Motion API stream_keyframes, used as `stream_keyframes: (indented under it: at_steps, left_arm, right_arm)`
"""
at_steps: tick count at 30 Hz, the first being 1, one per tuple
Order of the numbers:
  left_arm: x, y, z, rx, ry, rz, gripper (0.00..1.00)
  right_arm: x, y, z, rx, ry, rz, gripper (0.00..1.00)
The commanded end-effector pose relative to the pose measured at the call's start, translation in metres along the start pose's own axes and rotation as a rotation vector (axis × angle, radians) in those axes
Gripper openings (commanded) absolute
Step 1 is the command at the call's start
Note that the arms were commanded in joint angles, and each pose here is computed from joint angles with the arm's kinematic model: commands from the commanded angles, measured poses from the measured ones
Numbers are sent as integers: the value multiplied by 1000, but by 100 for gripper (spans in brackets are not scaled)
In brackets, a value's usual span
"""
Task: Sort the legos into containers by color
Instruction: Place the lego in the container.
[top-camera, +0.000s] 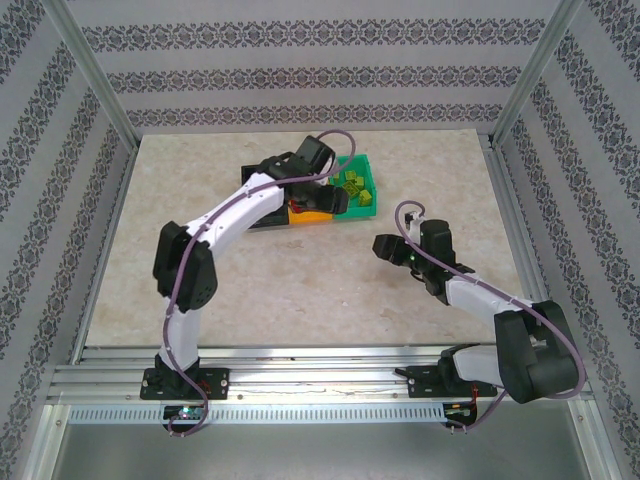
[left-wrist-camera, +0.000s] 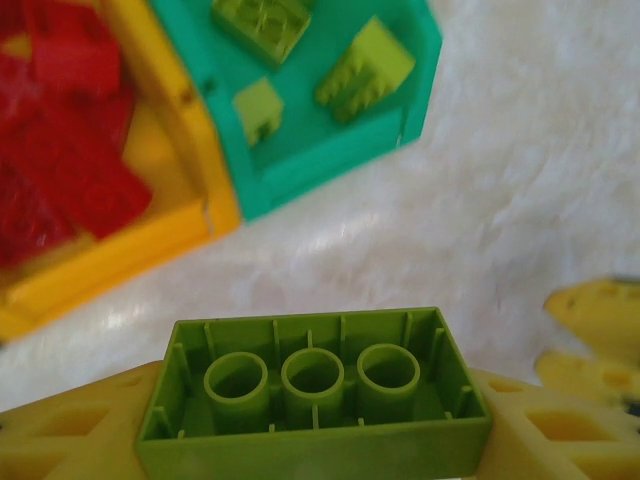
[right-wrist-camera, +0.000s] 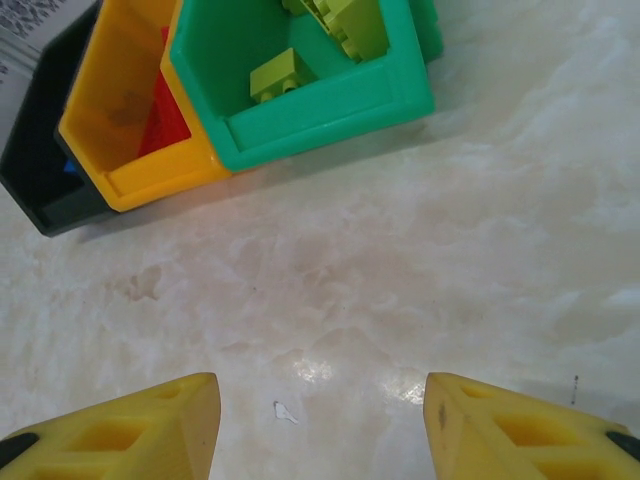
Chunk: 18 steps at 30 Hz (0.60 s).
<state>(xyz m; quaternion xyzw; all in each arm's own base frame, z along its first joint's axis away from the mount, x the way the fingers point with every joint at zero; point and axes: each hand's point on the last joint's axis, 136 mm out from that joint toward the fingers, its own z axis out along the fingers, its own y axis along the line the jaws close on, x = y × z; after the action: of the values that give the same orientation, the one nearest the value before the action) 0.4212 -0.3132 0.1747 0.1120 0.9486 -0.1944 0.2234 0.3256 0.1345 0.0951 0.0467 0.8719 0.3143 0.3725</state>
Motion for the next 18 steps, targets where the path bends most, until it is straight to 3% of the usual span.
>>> stream_keyframes:
  at_steps: [1,8,10,13,18]
  left_arm:
    - [-30,-6,13,-27,-58,38,66]
    - [-91,-9,39,-77,-167,64,66]
    - [-103,-3,45,-92,-202,41,71]
    - [-111,1,48,-59,-222,-5,82]
    - [-109,-4,26,-60,-225,5,87]
  right_arm:
    - [-3,8,1,-56,-17,17,57]
    - [-6,10,-1,-66,-24,17,56]
    - [-7,11,-3,-65,-31,11,57]
    - [-9,11,-6,-60,-39,3,57]
    - [-10,9,-8,-43,-46,-5,57]
